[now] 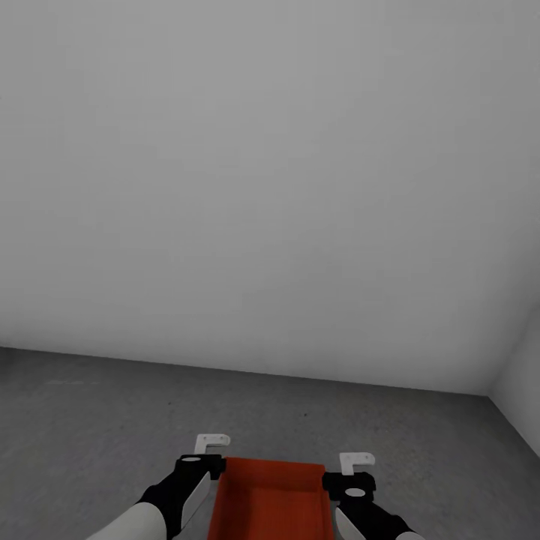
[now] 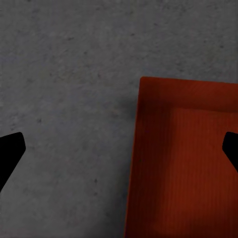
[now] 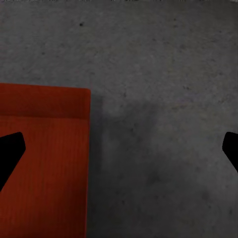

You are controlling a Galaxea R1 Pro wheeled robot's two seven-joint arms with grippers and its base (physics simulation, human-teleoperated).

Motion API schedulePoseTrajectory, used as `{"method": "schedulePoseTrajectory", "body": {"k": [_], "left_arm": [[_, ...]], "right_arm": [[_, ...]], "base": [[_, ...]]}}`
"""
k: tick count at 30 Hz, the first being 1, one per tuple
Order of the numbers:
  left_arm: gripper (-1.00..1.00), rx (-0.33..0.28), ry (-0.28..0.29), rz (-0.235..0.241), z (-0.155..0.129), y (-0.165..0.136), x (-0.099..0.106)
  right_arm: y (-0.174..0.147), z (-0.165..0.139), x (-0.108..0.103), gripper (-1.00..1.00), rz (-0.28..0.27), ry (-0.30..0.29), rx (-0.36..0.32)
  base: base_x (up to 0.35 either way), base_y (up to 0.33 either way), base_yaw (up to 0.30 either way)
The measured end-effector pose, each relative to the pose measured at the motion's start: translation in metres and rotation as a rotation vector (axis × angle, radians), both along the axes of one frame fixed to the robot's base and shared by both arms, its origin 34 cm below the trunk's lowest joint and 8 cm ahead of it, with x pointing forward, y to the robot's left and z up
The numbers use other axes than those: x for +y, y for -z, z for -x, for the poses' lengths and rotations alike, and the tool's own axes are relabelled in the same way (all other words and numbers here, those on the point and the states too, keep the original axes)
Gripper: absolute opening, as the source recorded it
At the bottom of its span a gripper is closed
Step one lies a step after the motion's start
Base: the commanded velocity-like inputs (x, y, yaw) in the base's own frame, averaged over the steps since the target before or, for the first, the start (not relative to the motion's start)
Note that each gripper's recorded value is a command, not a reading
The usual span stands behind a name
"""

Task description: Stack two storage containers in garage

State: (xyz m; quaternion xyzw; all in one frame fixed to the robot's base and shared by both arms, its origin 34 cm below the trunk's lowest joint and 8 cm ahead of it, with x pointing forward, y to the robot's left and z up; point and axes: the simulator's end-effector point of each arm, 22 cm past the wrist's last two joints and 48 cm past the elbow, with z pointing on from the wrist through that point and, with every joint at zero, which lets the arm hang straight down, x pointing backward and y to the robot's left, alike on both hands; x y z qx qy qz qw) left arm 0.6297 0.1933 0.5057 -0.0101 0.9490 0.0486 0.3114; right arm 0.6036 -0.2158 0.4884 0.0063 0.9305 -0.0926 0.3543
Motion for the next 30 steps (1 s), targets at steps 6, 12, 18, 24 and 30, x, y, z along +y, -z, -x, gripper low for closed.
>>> {"method": "schedulePoseTrajectory", "body": {"k": [6, 12, 18, 24, 30], "left_arm": [[1.00, -0.002, -0.001, -0.002, -0.0004, 0.0000, 0.0023], [1.00, 0.003, -0.005, 0.000, 0.0005, 0.0008, 0.0007], [1.00, 0.004, -0.006, 0.000, 0.0006, 0.0009, 0.0013], [1.00, 0.004, -0.007, 0.000, 0.0006, 0.0010, 0.0014], [1.00, 0.003, -0.007, 0.000, 0.0004, 0.0008, 0.0014]], "right_arm": [[0.0001, -0.0001, 0.0000, 1.00, 0.000, 0.000, 0.000], [0.0004, -0.0001, 0.0000, 1.00, 0.000, 0.000, 0.001], [0.0004, -0.0001, 0.0000, 1.00, 0.000, 0.000, 0.001], [0.0004, -0.0001, 0.0000, 1.00, 0.000, 0.000, 0.001], [0.0005, -0.0001, 0.0000, 1.00, 0.000, 0.000, 0.001]], "base": [[-0.032, 0.000, 0.000], [-0.274, 0.000, 0.000], [-0.338, 0.000, 0.000], [-0.344, 0.000, 0.000], [-0.345, 0.000, 0.000]]}}
